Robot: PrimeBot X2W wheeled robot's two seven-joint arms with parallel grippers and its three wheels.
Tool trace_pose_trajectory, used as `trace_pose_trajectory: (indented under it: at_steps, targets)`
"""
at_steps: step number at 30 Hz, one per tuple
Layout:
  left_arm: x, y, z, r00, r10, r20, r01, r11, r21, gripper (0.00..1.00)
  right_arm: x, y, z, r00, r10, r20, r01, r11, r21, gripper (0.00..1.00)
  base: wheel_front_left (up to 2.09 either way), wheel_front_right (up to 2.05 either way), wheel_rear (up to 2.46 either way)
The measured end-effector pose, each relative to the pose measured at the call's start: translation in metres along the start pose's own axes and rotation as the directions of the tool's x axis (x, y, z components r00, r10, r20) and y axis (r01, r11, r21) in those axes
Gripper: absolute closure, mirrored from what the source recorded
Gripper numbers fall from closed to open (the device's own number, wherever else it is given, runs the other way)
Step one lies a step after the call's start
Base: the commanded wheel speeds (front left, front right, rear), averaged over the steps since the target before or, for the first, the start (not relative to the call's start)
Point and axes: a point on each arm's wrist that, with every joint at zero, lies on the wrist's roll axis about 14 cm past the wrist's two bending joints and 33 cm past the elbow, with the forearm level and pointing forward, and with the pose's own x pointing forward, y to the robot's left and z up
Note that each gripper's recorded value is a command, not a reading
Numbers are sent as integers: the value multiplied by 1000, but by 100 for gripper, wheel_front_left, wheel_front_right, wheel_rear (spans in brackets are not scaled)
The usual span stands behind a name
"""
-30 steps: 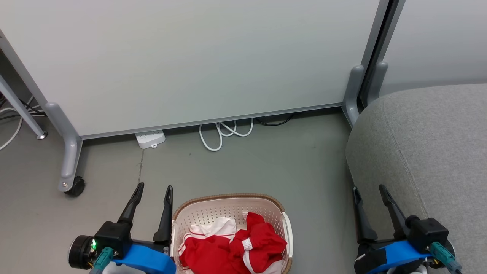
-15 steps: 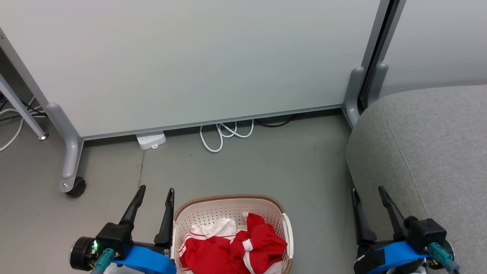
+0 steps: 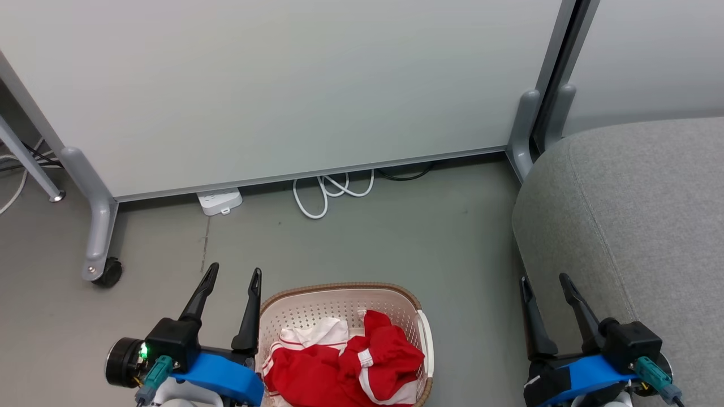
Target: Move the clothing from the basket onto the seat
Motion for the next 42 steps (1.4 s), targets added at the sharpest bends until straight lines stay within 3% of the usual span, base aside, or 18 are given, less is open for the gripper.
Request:
trace_pose_trajectory:
  at_steps: [10,20,29,42]
  targets:
    - [40,-31,-16,989,-143,-46,145,989,36,0,12,-14,-7,999,-36,-19,36,999,9,0,0,0,0]
    - [79,-66,-65,933,-318,-171,333,941,67,0,34,-31,-18,997,-70,-39,71,997,18,0,0,0,0]
    - [97,-95,-129,830,-465,-309,502,863,50,0,56,-50,-34,992,-103,-66,104,994,19,0,0,0,0]
    - [90,-113,-230,637,-583,-505,675,738,0,0,84,-67,-68,986,-119,-120,120,993,4,0,0,0,0]
